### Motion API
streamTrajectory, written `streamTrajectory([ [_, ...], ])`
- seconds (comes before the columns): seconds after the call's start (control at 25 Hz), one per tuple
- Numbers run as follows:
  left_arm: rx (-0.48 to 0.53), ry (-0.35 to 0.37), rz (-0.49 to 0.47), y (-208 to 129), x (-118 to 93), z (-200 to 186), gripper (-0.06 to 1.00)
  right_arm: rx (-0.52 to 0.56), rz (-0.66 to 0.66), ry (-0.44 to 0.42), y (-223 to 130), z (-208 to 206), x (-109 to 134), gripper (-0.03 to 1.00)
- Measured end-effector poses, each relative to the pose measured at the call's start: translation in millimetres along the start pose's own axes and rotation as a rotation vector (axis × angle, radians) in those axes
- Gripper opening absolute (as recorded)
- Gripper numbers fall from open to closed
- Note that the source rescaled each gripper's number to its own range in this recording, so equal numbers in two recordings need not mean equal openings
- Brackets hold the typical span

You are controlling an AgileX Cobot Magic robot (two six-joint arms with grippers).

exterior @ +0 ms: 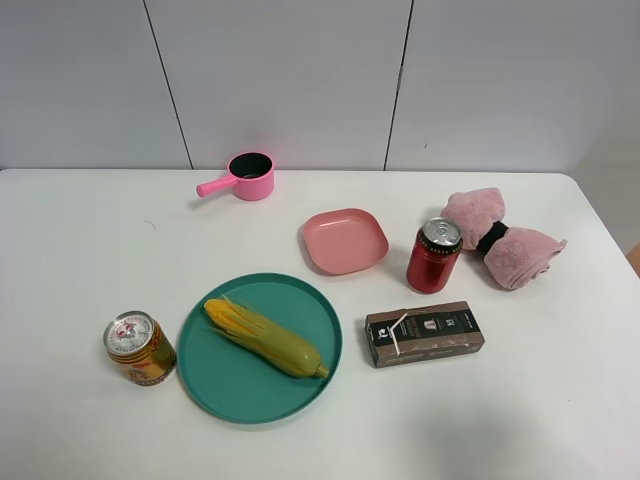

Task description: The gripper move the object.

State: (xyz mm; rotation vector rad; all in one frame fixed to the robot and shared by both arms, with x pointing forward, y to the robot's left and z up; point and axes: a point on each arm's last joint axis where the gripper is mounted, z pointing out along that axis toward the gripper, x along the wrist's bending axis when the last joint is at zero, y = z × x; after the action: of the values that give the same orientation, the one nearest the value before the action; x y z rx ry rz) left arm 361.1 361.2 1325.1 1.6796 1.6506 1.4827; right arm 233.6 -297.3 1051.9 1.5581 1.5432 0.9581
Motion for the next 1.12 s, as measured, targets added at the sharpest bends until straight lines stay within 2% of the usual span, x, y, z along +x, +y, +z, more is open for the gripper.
streamTrajectory([
  [0.12, -0.046, -0.065, -0.051, -16, -16, -24, 0.51, 0.000, 0.000, 0.000, 0, 0, 0, 1.00],
  [0.2, -0.063, -0.158, -0.073, -30, -33, -31, 0.51, 0.000, 0.000, 0.000, 0, 0, 0, 1.00],
  [0.28, -0.047, -0.247, -0.094, -47, -49, -31, 0.51, 0.000, 0.000, 0.000, 0, 0, 0, 1.00],
  [0.36, -0.023, -0.287, -0.112, -65, -60, -34, 0.51, 0.000, 0.000, 0.000, 0, 0, 0, 1.00],
  [0.52, 0.031, -0.317, -0.089, -102, -77, -37, 0.51, 0.000, 0.000, 0.000, 0, 0, 0, 1.00],
  [0.68, 0.035, -0.362, -0.079, -137, -92, -45, 0.51, 0.000, 0.000, 0.000, 0, 0, 0, 1.00],
  [0.84, 0.017, -0.420, -0.127, -173, -106, -54, 0.51, 0.000, 0.000, 0.000, 0, 0, 0, 1.00],
  [0.96, -0.037, -0.456, -0.174, -202, -116, -55, 0.51, 0.000, 0.000, 0.000, 0, 0, 0, 1.00],
  [1.12, -0.048, -0.460, -0.210, -225, -125, -43, 0.51, 0.000, 0.000, 0.000, 0, 0, 0, 1.00],
])
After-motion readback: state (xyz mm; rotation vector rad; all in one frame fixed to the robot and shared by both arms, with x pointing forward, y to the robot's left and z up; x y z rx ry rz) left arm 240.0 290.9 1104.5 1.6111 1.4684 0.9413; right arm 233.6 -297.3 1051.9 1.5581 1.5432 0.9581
